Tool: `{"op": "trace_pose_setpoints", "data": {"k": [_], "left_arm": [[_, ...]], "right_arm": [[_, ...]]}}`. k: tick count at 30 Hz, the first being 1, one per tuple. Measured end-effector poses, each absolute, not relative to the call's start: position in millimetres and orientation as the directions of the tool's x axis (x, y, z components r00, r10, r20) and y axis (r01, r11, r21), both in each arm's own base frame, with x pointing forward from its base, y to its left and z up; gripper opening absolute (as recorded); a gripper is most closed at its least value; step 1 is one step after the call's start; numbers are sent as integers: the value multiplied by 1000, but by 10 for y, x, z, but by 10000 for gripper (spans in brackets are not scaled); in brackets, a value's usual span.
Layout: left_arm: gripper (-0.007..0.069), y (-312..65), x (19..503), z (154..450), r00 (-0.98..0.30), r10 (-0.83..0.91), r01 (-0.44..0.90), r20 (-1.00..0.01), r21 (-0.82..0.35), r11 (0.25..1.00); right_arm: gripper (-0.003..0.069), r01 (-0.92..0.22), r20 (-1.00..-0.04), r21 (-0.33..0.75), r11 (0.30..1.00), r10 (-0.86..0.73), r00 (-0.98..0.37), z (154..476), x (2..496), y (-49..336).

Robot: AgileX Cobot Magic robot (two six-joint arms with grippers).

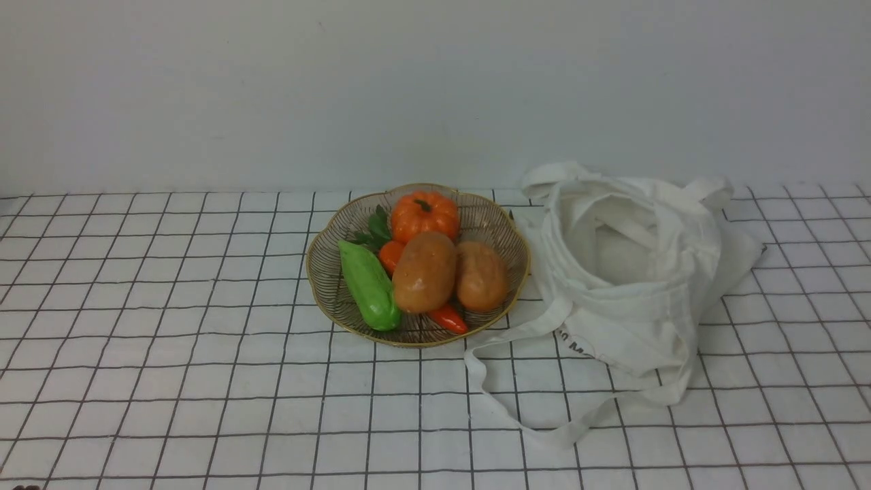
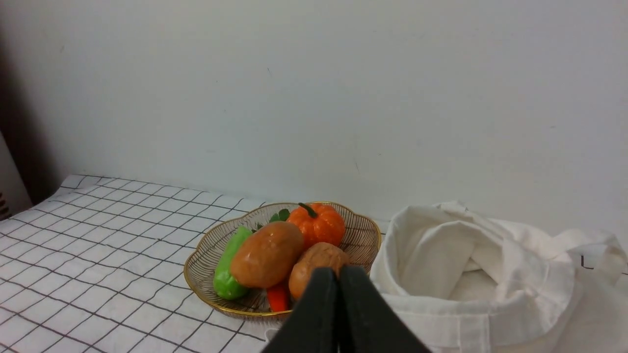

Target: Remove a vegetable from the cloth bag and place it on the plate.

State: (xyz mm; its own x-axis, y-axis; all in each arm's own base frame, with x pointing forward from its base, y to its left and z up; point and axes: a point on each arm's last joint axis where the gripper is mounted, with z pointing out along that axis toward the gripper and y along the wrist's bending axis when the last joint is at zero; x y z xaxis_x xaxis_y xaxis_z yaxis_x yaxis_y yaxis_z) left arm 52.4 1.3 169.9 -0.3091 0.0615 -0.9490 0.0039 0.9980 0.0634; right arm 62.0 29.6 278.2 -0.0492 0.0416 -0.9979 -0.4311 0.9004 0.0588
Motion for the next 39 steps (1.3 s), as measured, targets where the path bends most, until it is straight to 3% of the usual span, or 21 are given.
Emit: {"op": "trace_pose_setpoints", "data": {"k": [15,21,27,33,39], "left_arm": [[-8,13,524,1699,-309,62,4,-949,63,998],[-8,13,524,1699,-309,62,4,-949,63,998],[-8,13,524,1699,-309,62,4,-949,63,998],[-8,13,524,1699,-309,62,4,-949,63,998],[-8,13,524,1699,-309,62,4,-949,63,998]], "right_arm": [[-14,-429,-998,45,902,22,-59,2767,620,294],[-14,-427,-999,-20,904,-33,-21,2665,570,266],[-14,-304,-996,-80,949,-91,-20,2346,527,166],[-14,-76,-990,-68,995,-77,-116,1977,543,37],[-14,-22,-982,-58,998,-61,-180,1819,555,6]]}}
